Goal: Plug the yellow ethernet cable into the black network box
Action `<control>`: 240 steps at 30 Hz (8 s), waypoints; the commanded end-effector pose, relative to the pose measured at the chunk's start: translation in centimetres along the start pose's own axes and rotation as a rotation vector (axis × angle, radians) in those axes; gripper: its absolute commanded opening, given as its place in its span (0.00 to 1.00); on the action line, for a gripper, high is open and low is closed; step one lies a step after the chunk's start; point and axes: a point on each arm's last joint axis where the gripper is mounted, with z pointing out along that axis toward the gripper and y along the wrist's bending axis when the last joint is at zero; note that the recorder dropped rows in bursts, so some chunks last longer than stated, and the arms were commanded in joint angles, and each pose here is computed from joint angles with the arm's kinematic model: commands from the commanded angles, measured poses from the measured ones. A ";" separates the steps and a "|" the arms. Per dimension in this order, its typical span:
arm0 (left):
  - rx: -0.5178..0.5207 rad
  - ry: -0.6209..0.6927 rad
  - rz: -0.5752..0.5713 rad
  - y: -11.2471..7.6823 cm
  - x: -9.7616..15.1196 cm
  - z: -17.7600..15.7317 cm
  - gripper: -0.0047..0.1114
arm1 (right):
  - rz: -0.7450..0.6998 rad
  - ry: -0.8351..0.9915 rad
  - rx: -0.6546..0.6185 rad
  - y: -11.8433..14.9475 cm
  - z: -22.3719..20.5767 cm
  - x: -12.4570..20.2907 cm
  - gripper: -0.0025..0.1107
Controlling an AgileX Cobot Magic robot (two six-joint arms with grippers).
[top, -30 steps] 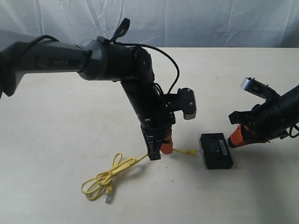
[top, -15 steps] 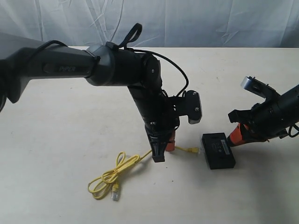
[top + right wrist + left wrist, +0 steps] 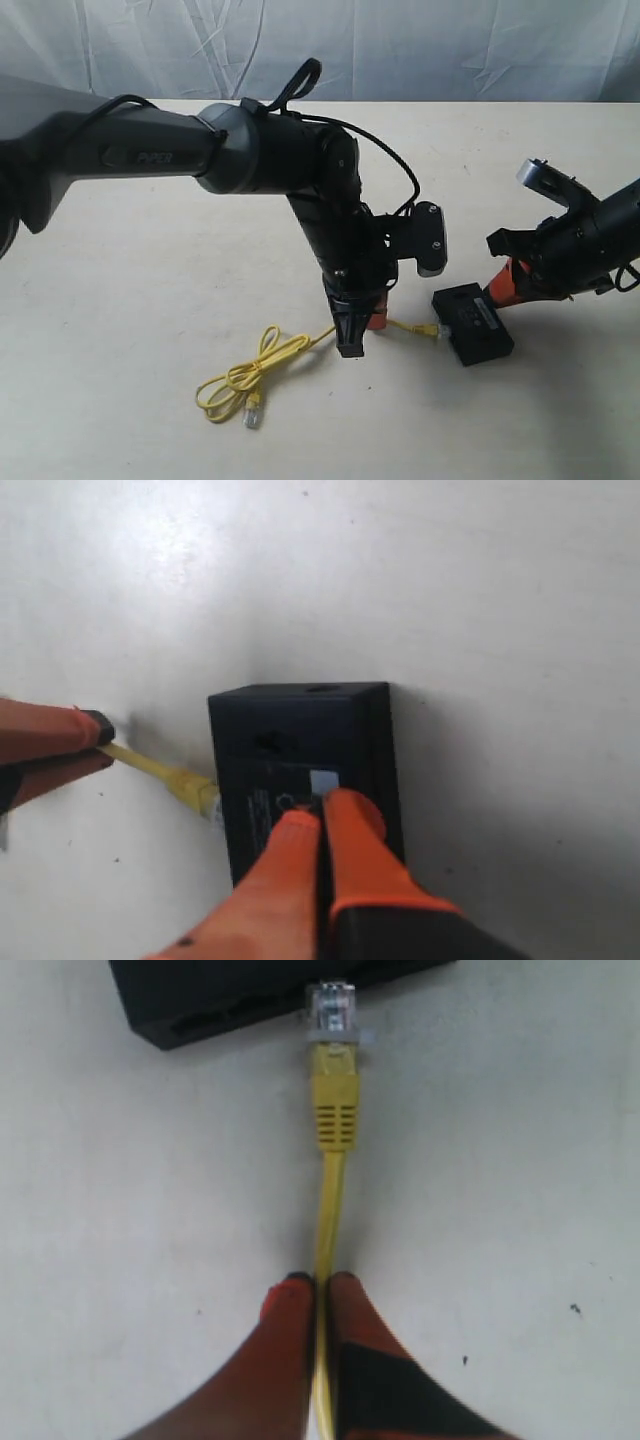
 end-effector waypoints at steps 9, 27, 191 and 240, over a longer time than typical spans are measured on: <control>-0.035 0.046 -0.032 0.0 0.2 0.0 0.04 | 0.035 0.002 0.152 -1.0 -0.8 0.3 0.01; -0.014 0.045 -0.041 -0.2 0.2 0.0 0.04 | 0.094 0.064 0.036 -1.1 0.9 0.6 0.01; -0.016 0.044 -0.242 -0.4 0.0 -0.9 0.04 | 0.282 0.032 0.038 -1.6 1.7 1.2 0.01; -0.007 0.028 -0.081 -0.4 -0.1 -0.7 0.04 | 0.223 0.020 0.040 -1.6 1.8 1.1 0.01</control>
